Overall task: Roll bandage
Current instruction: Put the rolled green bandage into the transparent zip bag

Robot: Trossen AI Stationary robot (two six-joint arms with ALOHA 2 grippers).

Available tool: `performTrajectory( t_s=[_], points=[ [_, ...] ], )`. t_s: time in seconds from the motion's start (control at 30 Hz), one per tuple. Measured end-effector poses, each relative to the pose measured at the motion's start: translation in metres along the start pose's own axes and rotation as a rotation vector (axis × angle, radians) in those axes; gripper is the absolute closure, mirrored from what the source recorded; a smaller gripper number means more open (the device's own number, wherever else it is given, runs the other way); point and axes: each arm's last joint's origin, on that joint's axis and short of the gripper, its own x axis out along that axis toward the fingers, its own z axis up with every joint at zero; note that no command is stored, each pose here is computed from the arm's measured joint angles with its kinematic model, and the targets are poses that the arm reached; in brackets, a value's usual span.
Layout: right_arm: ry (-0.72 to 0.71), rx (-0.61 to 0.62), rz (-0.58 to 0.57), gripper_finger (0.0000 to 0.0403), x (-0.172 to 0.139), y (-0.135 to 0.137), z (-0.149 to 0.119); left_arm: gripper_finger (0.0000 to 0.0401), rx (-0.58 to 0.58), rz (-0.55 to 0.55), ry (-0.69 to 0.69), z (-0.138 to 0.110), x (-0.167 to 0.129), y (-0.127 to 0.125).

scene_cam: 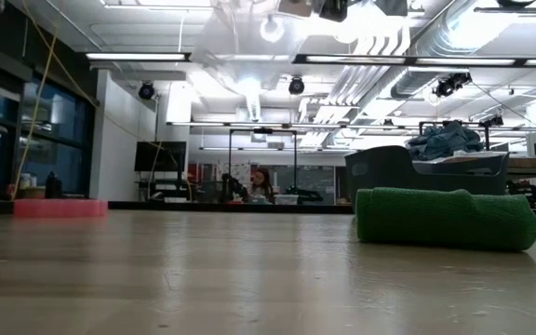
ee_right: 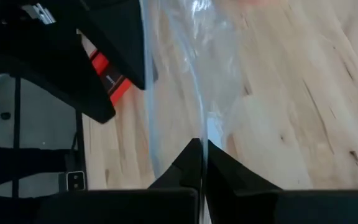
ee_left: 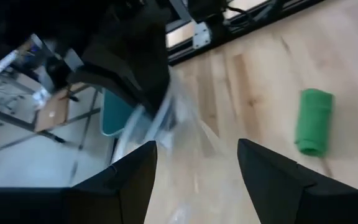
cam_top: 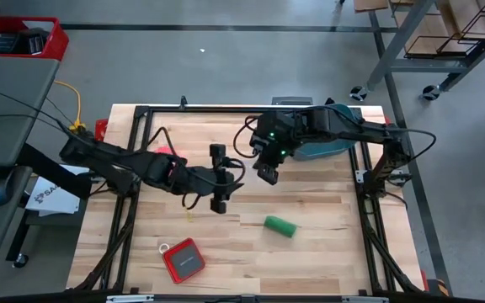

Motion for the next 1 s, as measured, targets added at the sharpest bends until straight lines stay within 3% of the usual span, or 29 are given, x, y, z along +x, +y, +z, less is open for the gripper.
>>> performTrajectory(
  t_s=[0.3,0.63,1.0],
  points=[
    [0.035,-0.013,-0.011,0.0403,0.0,0.001,-0.004,0.0178,0.089,0.11,-0.047,0.014,-0.009,0.002],
    [0.032,-0.038,-0.013,0.0403,0.0,0.001,-0.004,0.0178,0.073,0.036,-0.01,0.006,0.005,0.009],
    [0.026,-0.047,-0.016,0.0403,0.0,0.0,-0.003,0.0178,0.055,0.004,0.026,0.003,0.017,-0.002]
  ],
)
